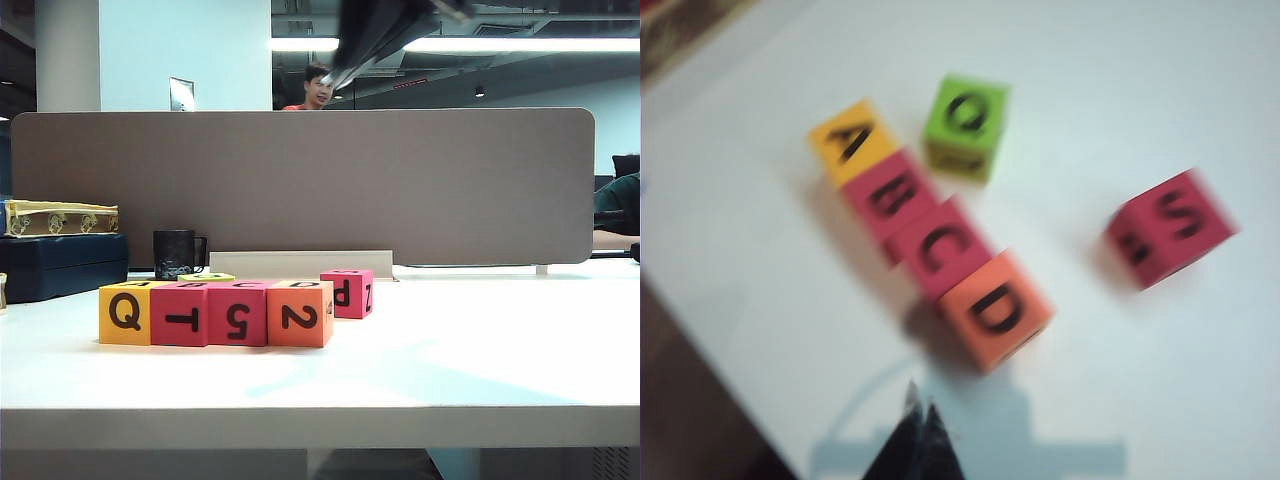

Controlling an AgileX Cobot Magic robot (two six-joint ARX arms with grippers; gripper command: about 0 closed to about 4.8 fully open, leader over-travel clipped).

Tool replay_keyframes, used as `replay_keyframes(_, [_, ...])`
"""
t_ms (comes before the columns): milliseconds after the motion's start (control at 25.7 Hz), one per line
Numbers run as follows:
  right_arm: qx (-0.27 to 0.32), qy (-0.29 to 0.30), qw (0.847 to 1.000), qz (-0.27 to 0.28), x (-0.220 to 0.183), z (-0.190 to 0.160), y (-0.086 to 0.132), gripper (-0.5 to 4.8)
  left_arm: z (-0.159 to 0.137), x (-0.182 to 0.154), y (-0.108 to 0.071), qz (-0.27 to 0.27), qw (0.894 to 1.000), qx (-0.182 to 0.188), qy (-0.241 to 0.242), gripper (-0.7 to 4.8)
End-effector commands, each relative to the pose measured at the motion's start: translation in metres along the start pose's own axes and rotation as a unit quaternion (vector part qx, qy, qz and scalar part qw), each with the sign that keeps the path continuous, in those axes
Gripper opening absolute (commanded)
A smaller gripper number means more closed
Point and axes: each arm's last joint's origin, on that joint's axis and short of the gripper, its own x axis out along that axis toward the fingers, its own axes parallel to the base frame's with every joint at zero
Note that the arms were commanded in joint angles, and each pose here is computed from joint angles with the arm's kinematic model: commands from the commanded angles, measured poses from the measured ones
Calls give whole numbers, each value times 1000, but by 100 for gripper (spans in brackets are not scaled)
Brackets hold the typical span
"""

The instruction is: Select the appropriate blocks from the scattered letter blocks on the table and arrange them in a row to spell out "ABCD".

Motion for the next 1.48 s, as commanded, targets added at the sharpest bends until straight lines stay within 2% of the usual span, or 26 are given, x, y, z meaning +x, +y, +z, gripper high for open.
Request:
replay_keyframes(39, [31, -97, 995, -21, -20, 3, -16, -1, 0, 0, 0, -3, 1000, 0, 1, -5])
replay_keyframes(117, [40, -140, 989, -38, -34, -3, -27, -1, 0, 0, 0, -3, 1000, 0, 2, -5])
replay_keyframes(195, [53, -205, 974, -77, -58, -20, -46, -1, 0, 0, 0, -3, 1000, 0, 2, -5])
replay_keyframes(312, [78, -241, 957, -143, -84, -52, -67, -1, 0, 0, 0, -3, 1000, -1, 2, -5])
replay_keyframes(507, [123, -244, 926, -262, -105, -104, -85, -1, 0, 0, 0, -3, 1000, -1, 2, -5])
replay_keyframes(701, [163, -245, 879, -376, -113, -157, -92, -1, 0, 0, 0, -3, 1000, 0, 2, -5])
replay_keyframes(857, [180, -243, 856, -419, -106, -205, -87, -1, 0, 0, 0, -3, 1000, 0, 2, -5])
replay_keyframes(896, [182, -243, 853, -425, -99, -223, -85, -1, 0, 0, 0, -3, 1000, 0, 2, -5])
replay_keyframes(974, [182, -249, 850, -426, -92, -237, -83, -1, 0, 0, 0, -3, 1000, 0, 2, -5])
replay_keyframes(1091, [176, -262, 856, -410, -81, -257, -79, -1, 0, 0, 0, -3, 1000, 0, 2, -5])
replay_keyframes(1169, [175, -281, 852, -405, -70, -274, -77, -1, 0, 0, 0, -3, 1000, 0, 2, -5])
replay_keyframes(1481, [189, -288, 848, -402, -63, -285, -76, -1, 0, 0, 0, -3, 1000, 0, 2, -5])
